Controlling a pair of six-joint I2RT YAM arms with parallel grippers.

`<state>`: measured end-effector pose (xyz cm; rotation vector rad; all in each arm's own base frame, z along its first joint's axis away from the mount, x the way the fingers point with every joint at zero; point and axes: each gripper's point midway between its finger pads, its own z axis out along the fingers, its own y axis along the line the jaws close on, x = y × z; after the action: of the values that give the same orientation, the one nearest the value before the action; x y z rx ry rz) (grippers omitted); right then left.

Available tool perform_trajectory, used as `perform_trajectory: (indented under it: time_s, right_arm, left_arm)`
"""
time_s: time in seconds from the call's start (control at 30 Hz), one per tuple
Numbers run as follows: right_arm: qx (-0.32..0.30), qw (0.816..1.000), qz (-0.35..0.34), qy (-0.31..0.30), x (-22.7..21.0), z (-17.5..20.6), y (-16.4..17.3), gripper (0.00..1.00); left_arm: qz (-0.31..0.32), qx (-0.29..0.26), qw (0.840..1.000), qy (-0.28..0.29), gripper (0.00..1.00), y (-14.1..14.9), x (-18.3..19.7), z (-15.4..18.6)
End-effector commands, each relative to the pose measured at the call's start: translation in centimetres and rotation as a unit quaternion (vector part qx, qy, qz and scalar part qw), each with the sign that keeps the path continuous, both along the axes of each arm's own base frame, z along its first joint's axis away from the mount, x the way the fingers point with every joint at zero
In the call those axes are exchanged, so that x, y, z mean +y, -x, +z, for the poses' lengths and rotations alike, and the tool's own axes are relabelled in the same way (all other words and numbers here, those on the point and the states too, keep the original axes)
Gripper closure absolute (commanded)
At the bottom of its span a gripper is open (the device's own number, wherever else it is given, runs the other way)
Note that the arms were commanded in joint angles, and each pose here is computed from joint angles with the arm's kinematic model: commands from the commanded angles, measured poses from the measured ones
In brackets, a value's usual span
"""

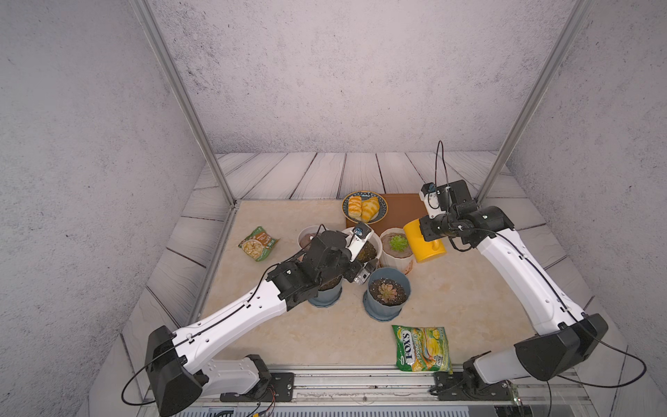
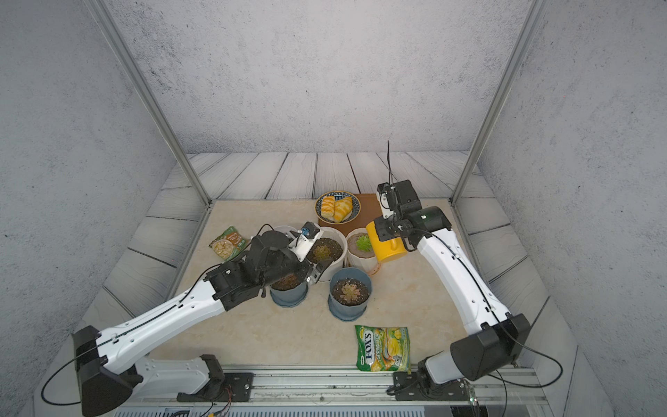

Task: Water the succulent around the soil edge
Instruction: Water the soil of the potted plant with water.

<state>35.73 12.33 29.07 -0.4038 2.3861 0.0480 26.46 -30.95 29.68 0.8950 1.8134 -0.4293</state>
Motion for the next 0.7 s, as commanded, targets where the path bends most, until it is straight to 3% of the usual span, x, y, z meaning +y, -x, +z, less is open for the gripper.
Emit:
perform_trajectory:
  time_s: [0.0,0.33,0.67]
  right_arm:
    - [-0.016,1.0,-0.004,-0.02,-0.4,1.4,1.3,1.0]
    - [0.001,0.997,0.034,-0.071,0.7,1.4,4.9,1.0]
    - [0.02,0.985,0.08,-0.15,4.2,1.7,4.7,1.0]
  left_arm:
    - [0.0,-0.006,1.0,-0.001,0.02,-0.1,-0.2,-0.1]
    - [-0.002,-0.005,1.0,-0.004,0.02,0.0,-0.3,-0.3]
    - [0.001,-0.01,1.0,-0.017,0.01,-0.2,-0.3,-0.6]
